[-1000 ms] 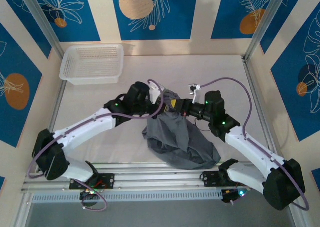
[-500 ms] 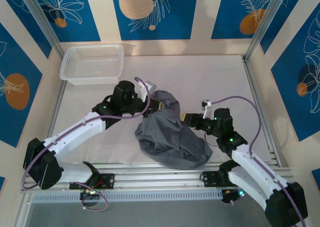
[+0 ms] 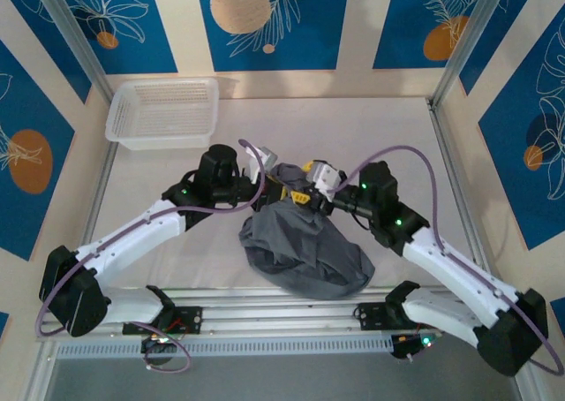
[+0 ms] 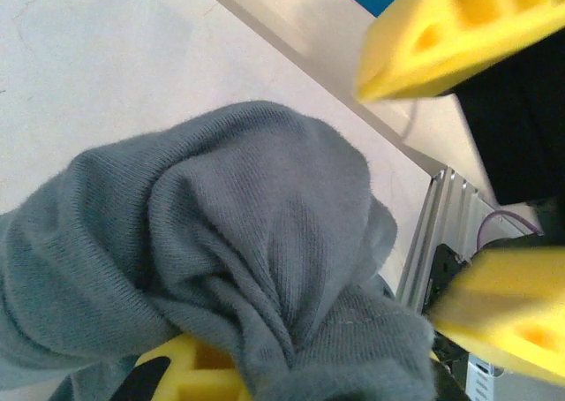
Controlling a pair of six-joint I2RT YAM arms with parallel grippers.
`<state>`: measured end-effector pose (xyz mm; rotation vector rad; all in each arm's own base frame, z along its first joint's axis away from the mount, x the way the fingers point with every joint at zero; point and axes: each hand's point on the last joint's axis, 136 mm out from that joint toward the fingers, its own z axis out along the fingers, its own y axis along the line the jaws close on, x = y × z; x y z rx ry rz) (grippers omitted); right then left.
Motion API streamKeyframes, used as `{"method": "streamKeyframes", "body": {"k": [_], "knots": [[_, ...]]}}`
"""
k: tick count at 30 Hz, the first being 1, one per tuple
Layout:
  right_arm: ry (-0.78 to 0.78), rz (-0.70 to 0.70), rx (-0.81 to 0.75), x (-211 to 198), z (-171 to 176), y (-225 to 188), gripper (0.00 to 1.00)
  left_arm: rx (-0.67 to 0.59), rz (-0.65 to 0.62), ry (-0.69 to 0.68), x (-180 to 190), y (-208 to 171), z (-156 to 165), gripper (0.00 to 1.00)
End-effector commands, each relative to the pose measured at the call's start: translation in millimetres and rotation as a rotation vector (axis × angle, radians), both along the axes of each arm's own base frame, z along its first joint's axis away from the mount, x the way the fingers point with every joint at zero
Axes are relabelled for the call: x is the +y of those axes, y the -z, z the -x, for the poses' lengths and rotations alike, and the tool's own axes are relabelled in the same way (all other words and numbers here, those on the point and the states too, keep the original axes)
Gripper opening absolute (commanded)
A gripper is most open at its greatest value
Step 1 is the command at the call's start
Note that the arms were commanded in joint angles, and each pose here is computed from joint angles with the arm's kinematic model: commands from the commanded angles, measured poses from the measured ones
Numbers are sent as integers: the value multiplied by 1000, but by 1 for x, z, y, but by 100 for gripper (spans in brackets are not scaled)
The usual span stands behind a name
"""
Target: Fold the inside-out t-shirt
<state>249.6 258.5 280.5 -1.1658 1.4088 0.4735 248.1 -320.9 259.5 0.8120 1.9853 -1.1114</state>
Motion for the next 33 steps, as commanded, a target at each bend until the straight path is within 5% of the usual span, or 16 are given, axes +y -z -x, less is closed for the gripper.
{"method": "streamKeyframes", "body": {"k": [1, 4, 6, 9, 18, 25, 30, 33], "knots": [[-50, 66, 8, 7, -4, 3, 31, -85, 52, 33, -1, -31, 9, 0], [-20, 36, 92, 6, -8, 5, 0, -105, 29, -29, 9, -30, 4, 0], [29, 9, 130, -1, -12, 6, 0, -110, 6, -98, 19, -27, -2, 0], [143, -76, 203, -21, -21, 0, 0, -107, -31, -210, 36, -21, -15, 13], [319, -410, 507, -78, -31, -17, 0, -59, -40, -366, 72, 0, -29, 12], [285, -547, 682, -76, -29, -27, 0, -36, -84, -460, 95, 11, -38, 48], [218, -552, 770, -60, -22, -36, 0, -120, 51, -187, 49, -41, -6, 71], [193, -559, 819, -51, -19, -40, 0, -243, -78, -40, 6, -42, 15, 75]]}}
